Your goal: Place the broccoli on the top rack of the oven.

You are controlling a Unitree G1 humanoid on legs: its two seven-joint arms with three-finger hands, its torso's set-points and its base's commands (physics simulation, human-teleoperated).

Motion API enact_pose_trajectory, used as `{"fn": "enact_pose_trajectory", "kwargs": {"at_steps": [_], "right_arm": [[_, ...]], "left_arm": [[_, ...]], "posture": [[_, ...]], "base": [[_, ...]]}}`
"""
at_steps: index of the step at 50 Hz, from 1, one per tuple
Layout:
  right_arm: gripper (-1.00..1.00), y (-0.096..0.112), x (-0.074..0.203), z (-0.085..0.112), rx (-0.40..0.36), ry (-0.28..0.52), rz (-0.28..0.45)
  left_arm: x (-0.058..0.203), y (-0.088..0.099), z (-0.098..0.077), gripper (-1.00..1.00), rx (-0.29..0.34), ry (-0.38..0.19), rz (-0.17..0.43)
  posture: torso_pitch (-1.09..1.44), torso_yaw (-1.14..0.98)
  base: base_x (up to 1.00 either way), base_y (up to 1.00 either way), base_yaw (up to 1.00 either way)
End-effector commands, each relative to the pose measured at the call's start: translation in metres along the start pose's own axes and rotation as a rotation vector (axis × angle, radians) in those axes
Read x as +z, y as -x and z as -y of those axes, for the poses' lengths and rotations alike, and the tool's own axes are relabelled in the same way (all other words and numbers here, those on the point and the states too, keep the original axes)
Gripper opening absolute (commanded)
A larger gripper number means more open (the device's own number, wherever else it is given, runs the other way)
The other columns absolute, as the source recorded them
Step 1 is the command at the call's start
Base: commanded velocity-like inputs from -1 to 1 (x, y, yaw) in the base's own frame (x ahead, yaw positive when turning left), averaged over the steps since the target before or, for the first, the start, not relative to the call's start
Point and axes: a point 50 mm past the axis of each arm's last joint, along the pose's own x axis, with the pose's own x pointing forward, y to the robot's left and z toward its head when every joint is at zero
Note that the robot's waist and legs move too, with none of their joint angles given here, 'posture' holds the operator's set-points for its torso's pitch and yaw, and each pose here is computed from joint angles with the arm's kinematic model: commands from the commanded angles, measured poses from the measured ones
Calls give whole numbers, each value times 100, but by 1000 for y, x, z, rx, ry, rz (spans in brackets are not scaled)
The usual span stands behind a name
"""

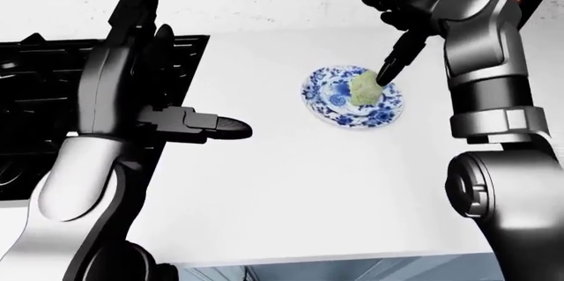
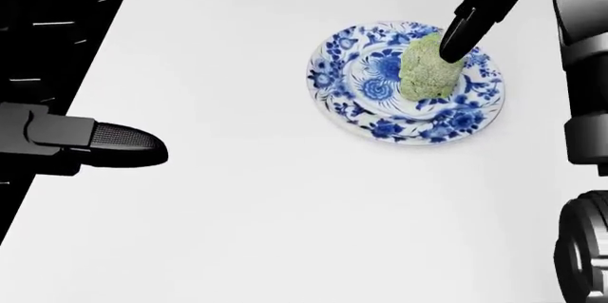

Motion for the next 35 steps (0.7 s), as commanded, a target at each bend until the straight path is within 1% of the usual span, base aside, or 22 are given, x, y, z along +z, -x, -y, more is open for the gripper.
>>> {"fn": "enact_pose_trajectory", "kwargs": {"at_steps": [1,8,11,20,24,26,29,32,35], "right_arm": [[100,9,13,12,-66,24,52],[100,-2,2,-4,-42,8,36],[100,-8,-5,-13,-18,0,26],[100,-15,-17,-29,13,-18,6],[100,-16,-17,-30,10,-25,11],[100,-17,-17,-34,12,-45,16],[100,-18,-18,-30,-25,-88,23],[100,-19,-20,-30,-35,-106,24],[100,-19,-21,-31,-34,-108,22]], "left_arm": [[11,1,-2,100,13,-8,70],[9,2,-2,100,14,-7,66],[9,3,-1,100,11,-7,66],[7,4,-1,100,10,-10,62],[7,3,-1,100,11,-12,61],[8,3,-2,100,11,-12,61],[8,4,-2,100,12,-15,60],[8,4,-2,100,11,-13,60],[8,4,-2,100,10,-14,60]], "posture": [[0,0],[0,0],[0,0],[0,0],[0,0],[0,0],[0,0],[0,0],[0,0]], "base": [[0,0,0],[0,0,0],[0,0,0],[0,0,0],[0,0,0],[0,0,0],[0,0,0],[0,0,0],[0,0,0]]}}
